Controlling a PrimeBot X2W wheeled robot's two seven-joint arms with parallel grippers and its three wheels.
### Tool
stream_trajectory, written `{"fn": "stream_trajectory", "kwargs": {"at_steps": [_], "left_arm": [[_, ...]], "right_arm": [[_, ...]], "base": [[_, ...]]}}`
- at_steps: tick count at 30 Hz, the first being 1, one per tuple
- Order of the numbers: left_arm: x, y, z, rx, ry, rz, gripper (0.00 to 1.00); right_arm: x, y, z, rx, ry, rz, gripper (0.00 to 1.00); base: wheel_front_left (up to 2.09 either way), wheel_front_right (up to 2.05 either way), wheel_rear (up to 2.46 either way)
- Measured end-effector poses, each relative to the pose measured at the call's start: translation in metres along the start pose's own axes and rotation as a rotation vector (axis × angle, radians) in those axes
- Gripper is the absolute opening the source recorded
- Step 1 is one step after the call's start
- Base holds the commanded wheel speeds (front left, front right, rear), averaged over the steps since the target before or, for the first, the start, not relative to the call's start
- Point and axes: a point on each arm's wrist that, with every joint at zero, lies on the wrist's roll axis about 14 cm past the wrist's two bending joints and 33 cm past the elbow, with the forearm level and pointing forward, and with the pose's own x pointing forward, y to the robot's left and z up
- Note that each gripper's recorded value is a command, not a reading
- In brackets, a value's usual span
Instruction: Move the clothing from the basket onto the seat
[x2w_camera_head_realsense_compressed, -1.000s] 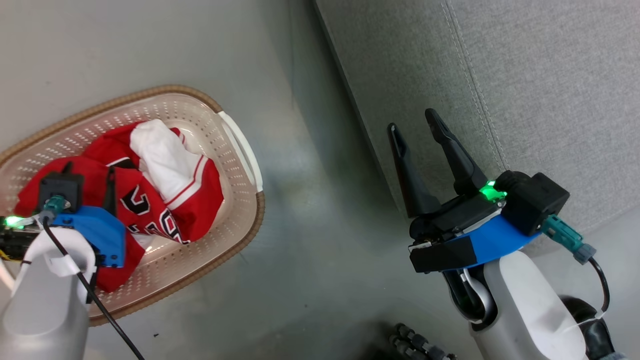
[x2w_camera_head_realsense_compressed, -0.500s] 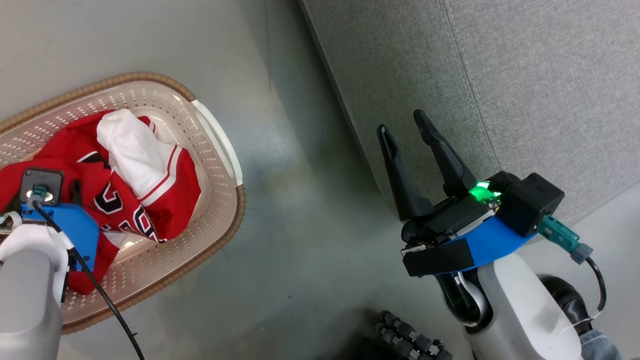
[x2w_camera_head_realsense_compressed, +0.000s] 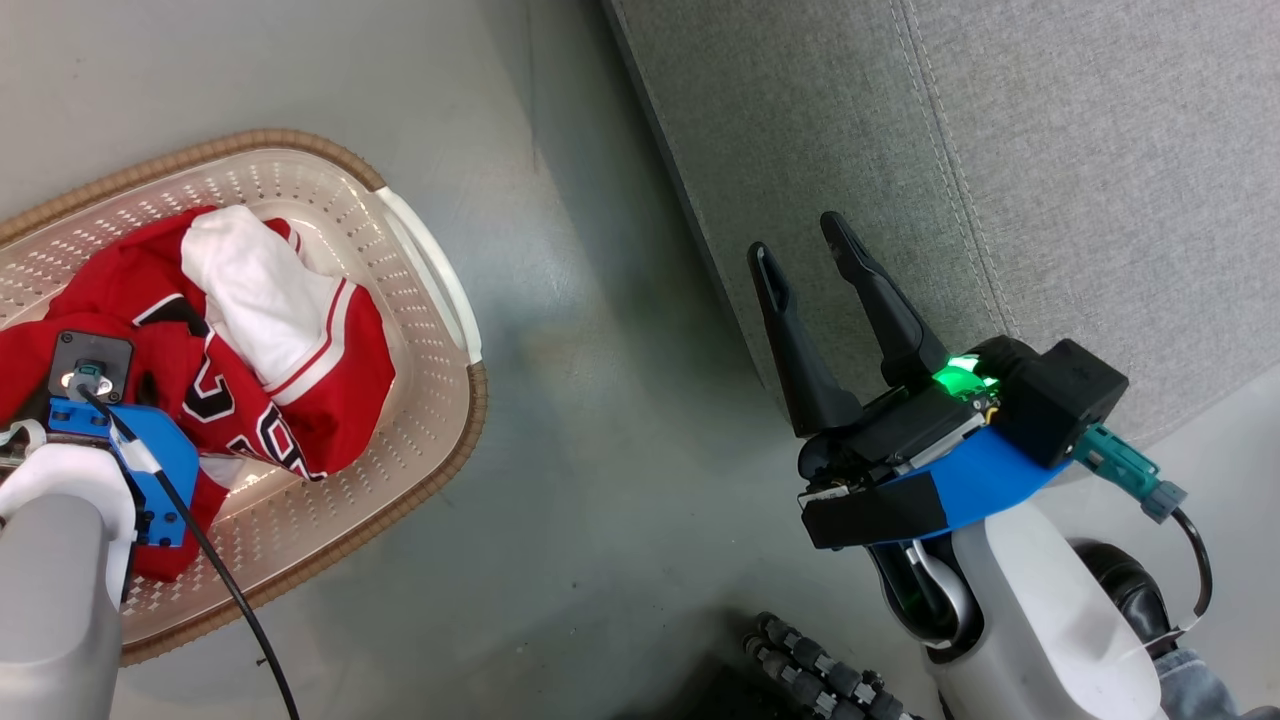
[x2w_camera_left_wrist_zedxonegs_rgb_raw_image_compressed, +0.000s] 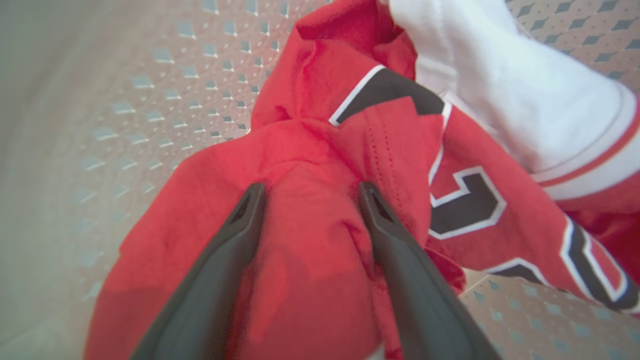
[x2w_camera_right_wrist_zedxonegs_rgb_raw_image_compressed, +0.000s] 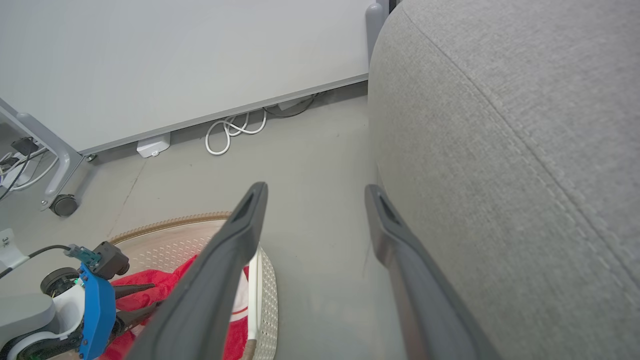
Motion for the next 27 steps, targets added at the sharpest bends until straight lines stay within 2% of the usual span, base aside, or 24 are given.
{"fn": "stream_trajectory", "kwargs": {"at_steps": [1,2,3,4,5,6,20,27], "left_arm": [[0.0,-0.001,-0.001,0.0,0.005,-0.001,1.0],[0.0,-0.001,-0.001,-0.001,0.01,-0.002,0.93],[0.0,-0.002,-0.003,-0.004,0.021,-0.004,0.67],[0.0,-0.003,-0.005,-0.007,0.03,-0.006,0.49],[0.0,-0.003,-0.006,-0.005,0.038,-0.007,0.26],[0.0,-0.004,-0.007,-0.003,0.044,-0.008,0.0],[-0.006,-0.005,-0.008,-0.02,0.058,-0.024,0.0],[-0.014,-0.009,0.003,-0.042,0.017,-0.034,0.0]], "right_arm": [[0.0,0.0,0.0,0.001,0.0,0.0,1.0],[0.0,0.0,0.0,0.001,0.001,0.001,1.0],[0.0,0.001,0.0,0.002,0.0,0.002,1.0],[0.0,0.001,0.0,0.003,-0.001,0.001,1.0],[0.001,0.001,0.001,0.003,-0.003,0.003,1.0],[0.001,0.001,0.002,0.002,-0.005,0.004,1.0],[0.003,0.004,0.006,0.006,-0.019,0.013,1.0],[0.004,0.007,0.014,-0.005,-0.039,0.026,1.0]], "base": [[0.0,0.0,0.0],[0.0,0.0,0.0],[0.0,0.0,0.0],[0.0,0.0,0.0],[0.0,0.0,0.0],[0.0,0.0,0.0],[0.0,0.0,0.0],[0.0,0.0,0.0]]}}
